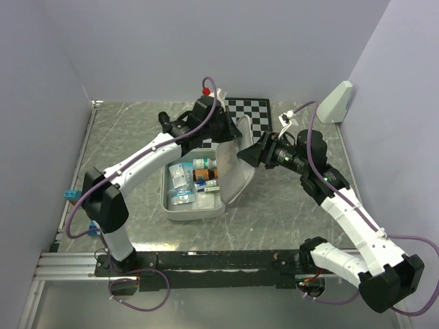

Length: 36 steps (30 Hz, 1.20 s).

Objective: Organize the medicine kit
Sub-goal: Close the medicine box at the center of the board.

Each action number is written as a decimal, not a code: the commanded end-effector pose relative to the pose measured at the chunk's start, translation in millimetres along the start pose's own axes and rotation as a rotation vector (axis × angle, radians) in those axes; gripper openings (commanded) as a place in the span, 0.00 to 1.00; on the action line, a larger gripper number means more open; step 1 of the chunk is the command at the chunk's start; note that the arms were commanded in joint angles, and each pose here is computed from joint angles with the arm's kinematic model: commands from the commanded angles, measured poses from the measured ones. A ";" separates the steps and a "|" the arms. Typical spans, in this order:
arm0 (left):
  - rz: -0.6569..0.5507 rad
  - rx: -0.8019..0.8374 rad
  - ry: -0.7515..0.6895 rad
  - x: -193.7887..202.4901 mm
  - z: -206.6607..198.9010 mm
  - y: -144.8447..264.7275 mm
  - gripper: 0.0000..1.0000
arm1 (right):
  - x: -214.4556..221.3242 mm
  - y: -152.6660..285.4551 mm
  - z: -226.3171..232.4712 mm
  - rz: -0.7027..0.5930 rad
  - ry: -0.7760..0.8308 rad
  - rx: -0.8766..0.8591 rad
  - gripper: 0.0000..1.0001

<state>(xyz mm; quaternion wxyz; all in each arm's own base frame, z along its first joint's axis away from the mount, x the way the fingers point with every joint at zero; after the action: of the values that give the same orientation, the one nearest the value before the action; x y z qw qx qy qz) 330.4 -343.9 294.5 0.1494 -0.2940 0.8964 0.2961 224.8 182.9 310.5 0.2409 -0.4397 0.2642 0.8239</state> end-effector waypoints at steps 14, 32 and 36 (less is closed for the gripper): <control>-0.444 -0.054 0.020 -36.5 54.0 156.9 0.55 | -23.1 -6.4 16.9 -0.021 0.128 0.023 0.79; -0.801 -0.043 0.123 -58.0 59.6 260.2 0.66 | -14.1 -41.7 45.9 0.075 0.177 0.017 0.91; -0.694 -0.065 0.080 -52.3 58.7 230.4 0.69 | 7.0 -46.5 5.8 0.141 0.077 0.167 0.87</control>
<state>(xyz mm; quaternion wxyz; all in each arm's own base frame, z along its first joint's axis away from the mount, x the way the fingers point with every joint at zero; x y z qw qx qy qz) 221.1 -119.9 371.9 0.1914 -0.6131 0.7281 0.2393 230.4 244.7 324.0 0.1703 -0.4869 0.3062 0.8001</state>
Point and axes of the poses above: each gripper's point midway between its finger pads, its own y axis back along the fingers, its own z axis along the line the jaws close on, x = y × z, the point moved 5 cm from there along y, back along the fingers, and after that the axes turned 14 degrees about y, right-handed, at the moved point
